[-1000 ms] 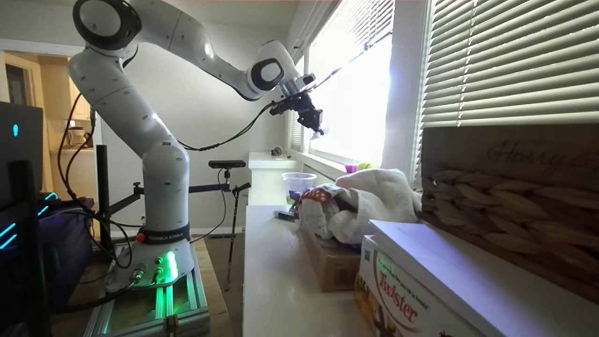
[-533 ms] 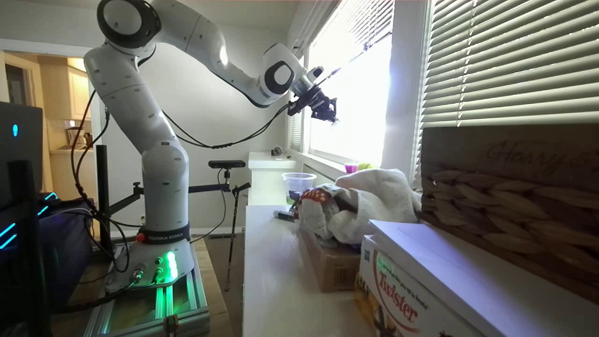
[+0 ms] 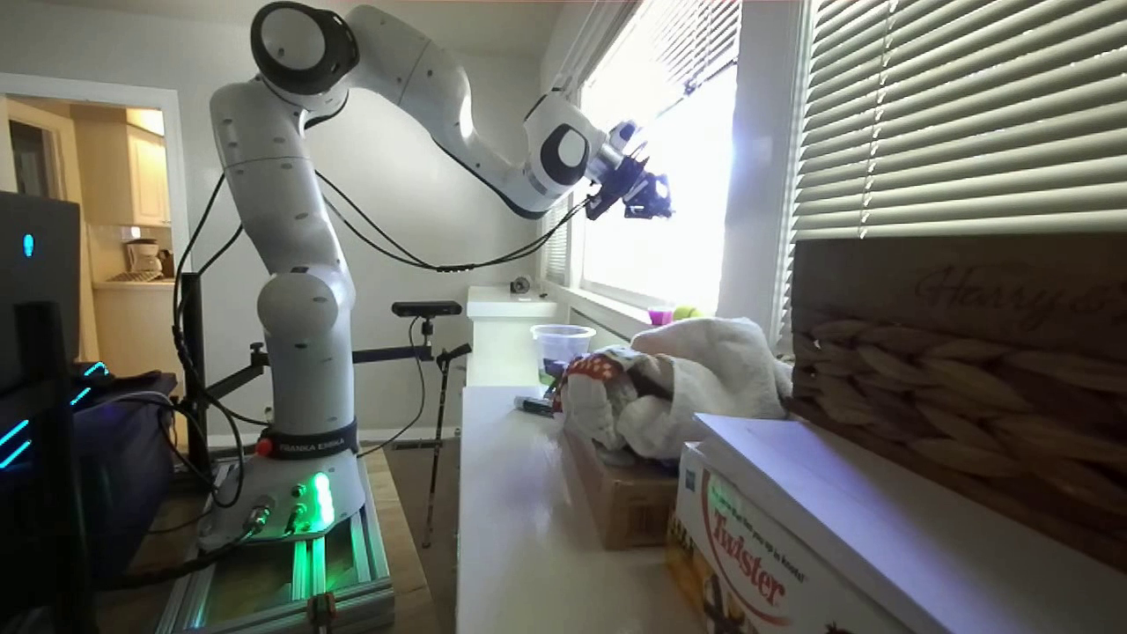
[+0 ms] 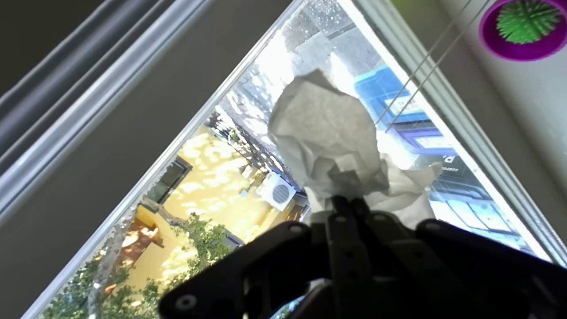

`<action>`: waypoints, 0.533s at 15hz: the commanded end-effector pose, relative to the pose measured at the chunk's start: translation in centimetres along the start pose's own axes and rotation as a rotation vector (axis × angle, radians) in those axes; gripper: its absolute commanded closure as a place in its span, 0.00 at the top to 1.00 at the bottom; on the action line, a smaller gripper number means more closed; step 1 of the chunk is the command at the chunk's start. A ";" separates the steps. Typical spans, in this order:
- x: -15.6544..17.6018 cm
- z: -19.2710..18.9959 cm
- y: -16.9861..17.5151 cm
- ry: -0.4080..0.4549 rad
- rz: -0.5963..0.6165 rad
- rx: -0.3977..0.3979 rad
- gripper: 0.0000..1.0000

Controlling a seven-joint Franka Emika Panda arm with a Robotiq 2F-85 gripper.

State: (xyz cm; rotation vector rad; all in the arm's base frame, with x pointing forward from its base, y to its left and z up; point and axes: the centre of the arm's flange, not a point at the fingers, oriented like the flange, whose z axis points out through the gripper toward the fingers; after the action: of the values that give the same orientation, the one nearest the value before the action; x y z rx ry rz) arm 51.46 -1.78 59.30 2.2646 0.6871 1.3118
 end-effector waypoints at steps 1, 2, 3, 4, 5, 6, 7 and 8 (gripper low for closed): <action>2.3 0.6 0.0 -0.028 0.010 -0.003 0.01; 2.6 0.3 -0.3 -0.034 0.034 0.023 0.01; 3.1 0.0 -0.8 -0.042 0.048 0.000 0.01; 3.7 -0.2 -1.3 -0.043 0.068 -0.005 0.01; 4.3 -0.2 -1.8 -0.025 0.091 -0.037 0.01; 5.0 -0.3 -2.0 -0.013 0.121 -0.042 0.01; 5.5 -0.2 -1.9 0.019 0.145 -0.068 0.01; 6.0 -0.3 -1.8 0.030 0.161 -0.076 0.01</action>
State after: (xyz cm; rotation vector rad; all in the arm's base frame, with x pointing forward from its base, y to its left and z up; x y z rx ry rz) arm 52.53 1.54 61.47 2.3243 0.5615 1.3555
